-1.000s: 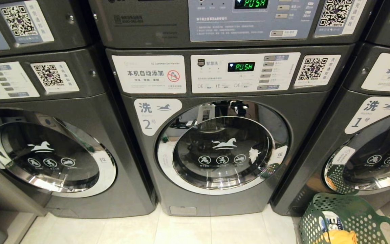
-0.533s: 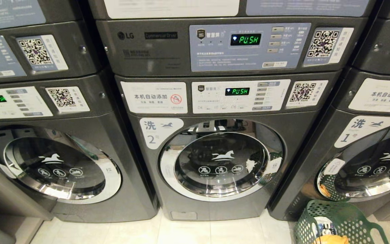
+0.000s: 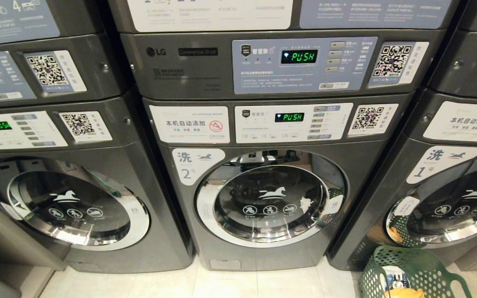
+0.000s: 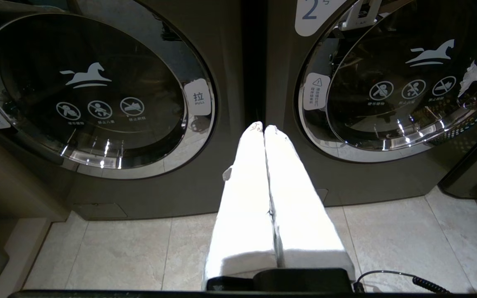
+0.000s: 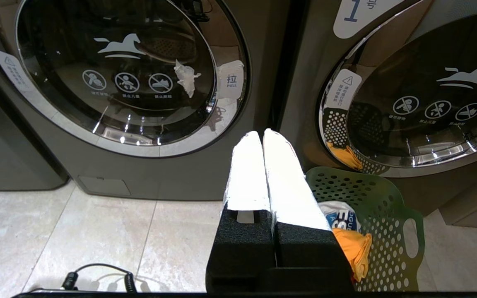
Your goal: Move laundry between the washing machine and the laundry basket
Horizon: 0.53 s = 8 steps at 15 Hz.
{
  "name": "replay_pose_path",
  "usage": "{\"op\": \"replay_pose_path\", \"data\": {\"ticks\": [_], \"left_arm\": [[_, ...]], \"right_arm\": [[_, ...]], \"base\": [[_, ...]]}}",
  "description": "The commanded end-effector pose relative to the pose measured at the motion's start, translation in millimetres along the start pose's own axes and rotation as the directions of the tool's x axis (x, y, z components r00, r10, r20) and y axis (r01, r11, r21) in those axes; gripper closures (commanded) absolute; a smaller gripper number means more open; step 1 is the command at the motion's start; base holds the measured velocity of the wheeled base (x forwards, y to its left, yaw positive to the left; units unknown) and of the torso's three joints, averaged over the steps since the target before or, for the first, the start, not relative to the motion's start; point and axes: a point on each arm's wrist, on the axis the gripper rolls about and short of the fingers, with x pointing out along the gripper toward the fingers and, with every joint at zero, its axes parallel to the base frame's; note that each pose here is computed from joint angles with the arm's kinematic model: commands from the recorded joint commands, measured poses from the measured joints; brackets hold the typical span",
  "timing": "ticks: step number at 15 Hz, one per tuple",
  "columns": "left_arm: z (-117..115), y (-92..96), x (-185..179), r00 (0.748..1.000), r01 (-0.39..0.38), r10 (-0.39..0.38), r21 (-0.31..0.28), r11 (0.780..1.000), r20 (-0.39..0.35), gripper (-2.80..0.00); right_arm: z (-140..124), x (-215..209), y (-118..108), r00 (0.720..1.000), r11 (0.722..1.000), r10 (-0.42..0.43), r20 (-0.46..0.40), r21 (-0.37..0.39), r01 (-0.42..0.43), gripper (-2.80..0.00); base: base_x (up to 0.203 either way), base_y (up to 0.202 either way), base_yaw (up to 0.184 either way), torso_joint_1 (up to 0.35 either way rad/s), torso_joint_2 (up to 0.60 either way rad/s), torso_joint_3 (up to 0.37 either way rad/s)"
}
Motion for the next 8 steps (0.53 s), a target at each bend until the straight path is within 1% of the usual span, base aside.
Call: {"op": "replay_pose_path", "data": {"ticks": [1,7,8], "left_arm": [[-0.1,0.0,-0.1,1.0,0.0,0.0,0.0,1.0,0.001,0.0],[-0.1,0.0,-0.1,1.0,0.0,0.0,0.003,1.0,0.001,0.0],[-0.1,0.0,-0.1,1.0,0.0,0.0,0.013,1.0,0.002,0.0]], "right_arm": [[-0.2,0.2,0.0,1.0,1.0,0.001,-0.002,-0.002,-0.001,0.0],[-0.2,0.2,0.0,1.0,1.0,-0.001,-0.002,0.001,0.001,0.0],[-0.2,0.2,0.0,1.0,1.0,0.002,-0.002,-0.002,-0.002,0.0]], "base": [[0.0,0.0,0.0,0.0,0.0,0.0],[0.0,0.0,0.0,0.0,0.0,0.0],[0.0,0.0,0.0,0.0,0.0,0.0]]}}
